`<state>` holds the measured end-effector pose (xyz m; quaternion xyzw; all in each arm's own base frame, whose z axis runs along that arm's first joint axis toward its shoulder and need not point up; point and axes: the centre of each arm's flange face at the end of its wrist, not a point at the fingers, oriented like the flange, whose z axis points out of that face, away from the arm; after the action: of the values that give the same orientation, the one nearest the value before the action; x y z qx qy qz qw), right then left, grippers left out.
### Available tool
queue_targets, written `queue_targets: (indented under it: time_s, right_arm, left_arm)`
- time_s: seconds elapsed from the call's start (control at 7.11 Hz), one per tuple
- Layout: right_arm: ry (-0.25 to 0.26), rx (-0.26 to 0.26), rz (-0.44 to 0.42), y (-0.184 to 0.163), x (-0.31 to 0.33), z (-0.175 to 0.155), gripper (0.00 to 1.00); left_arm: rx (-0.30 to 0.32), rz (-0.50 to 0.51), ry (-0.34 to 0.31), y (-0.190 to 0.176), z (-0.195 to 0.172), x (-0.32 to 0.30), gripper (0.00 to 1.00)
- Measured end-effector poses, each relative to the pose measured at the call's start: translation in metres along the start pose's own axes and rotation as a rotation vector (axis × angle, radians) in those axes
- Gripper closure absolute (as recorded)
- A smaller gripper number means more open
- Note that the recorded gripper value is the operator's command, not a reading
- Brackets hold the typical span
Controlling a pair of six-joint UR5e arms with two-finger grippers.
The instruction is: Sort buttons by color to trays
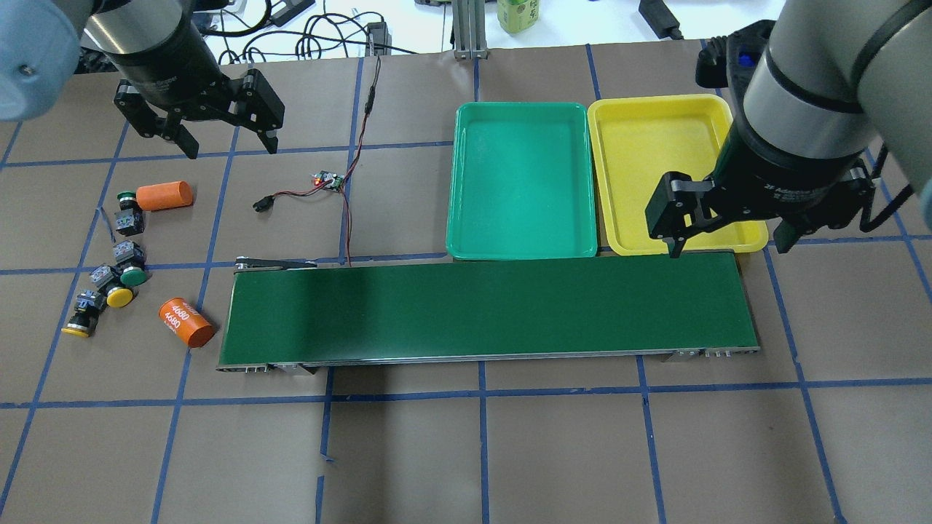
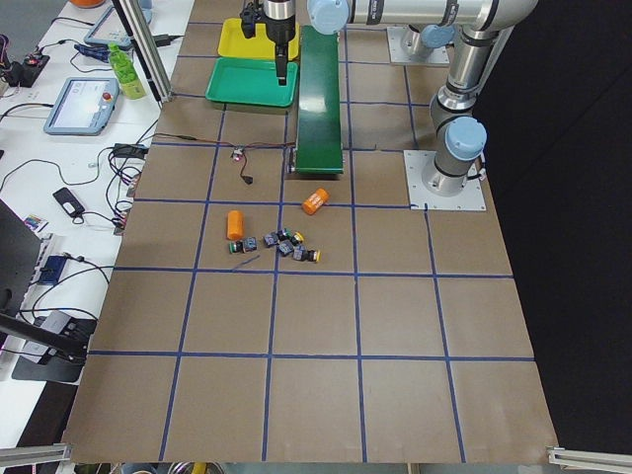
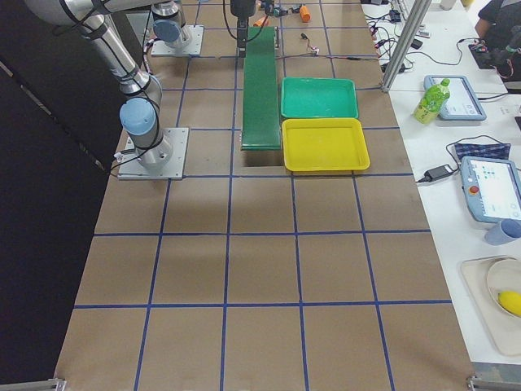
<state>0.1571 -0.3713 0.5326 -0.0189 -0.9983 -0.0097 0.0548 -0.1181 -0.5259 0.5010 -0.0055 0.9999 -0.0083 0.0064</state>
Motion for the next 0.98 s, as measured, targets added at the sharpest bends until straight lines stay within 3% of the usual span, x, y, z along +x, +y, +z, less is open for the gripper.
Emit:
queue_targets:
  time_s: [0.56,0.98]
  right_arm:
    - [0.016,0.041,-0.056,0.059,-0.006,-0.036,0.00]
    - [0.015,0.063,-0.062,0.078,-0.003,-0.042,0.00]
  left_arm:
    - [-0.005,0.038,-0.006,0.012,-0.003,0.000,0.00]
    - [-0.051,0.098,0.013,-0.002,0.050,-0.092,0.00]
